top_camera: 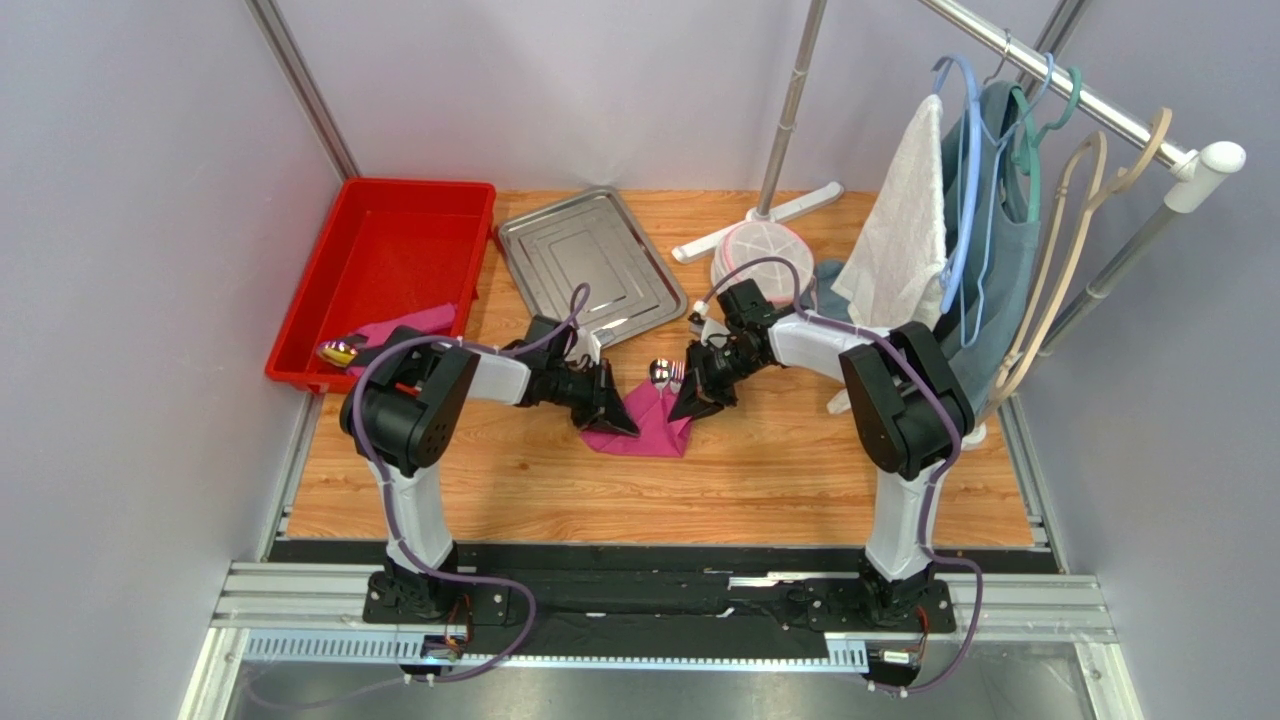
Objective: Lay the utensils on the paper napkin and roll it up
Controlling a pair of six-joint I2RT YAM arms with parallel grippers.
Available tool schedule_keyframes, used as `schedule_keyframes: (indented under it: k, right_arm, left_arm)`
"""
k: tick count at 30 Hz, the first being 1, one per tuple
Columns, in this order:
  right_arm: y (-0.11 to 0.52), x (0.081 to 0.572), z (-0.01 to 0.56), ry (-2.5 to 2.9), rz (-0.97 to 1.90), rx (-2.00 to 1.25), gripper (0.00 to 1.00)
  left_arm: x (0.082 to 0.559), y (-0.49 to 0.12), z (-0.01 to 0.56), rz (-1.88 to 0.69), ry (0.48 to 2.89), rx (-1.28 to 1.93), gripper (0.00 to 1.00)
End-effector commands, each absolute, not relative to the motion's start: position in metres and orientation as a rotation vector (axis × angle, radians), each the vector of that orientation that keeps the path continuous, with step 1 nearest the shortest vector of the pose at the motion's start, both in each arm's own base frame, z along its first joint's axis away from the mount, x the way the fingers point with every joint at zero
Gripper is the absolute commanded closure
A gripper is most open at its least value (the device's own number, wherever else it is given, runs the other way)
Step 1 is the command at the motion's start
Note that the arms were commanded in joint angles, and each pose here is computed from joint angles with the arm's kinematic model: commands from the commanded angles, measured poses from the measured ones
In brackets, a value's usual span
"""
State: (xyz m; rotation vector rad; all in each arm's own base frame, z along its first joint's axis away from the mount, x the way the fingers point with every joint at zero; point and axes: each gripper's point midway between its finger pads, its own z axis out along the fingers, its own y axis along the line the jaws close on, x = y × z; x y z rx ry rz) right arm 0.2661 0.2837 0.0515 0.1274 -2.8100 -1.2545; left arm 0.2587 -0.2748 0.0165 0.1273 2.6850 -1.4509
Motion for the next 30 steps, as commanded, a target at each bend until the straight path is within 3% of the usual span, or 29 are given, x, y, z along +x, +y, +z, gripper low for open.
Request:
schedule_keyframes:
  k: [1,25,29,30]
  right_arm:
    - [0.3,0.279,0.074,-2.868,-1.326,0.228,0.99]
    - [0.322,0.269,0.046,-2.855,-1.265,0.312,0.97]
    - [0.323,0.268,0.043,-2.853,-1.264,0.313,0.9]
    - [0.321,0.267,0.042,-2.852,-1.26,0.304,0.84]
  left_arm:
    - [0.261,-0.275,0.008,-1.396,2.706,0.159,1.0]
    - [0.258,-0.278,0.006,-1.42,2.709,0.164,1.0]
    - [0.259,-0.28,0.017,-1.449,2.667,0.181,0.97]
    - [0.26,-0.28,0.019,-1.453,2.658,0.184,0.96]
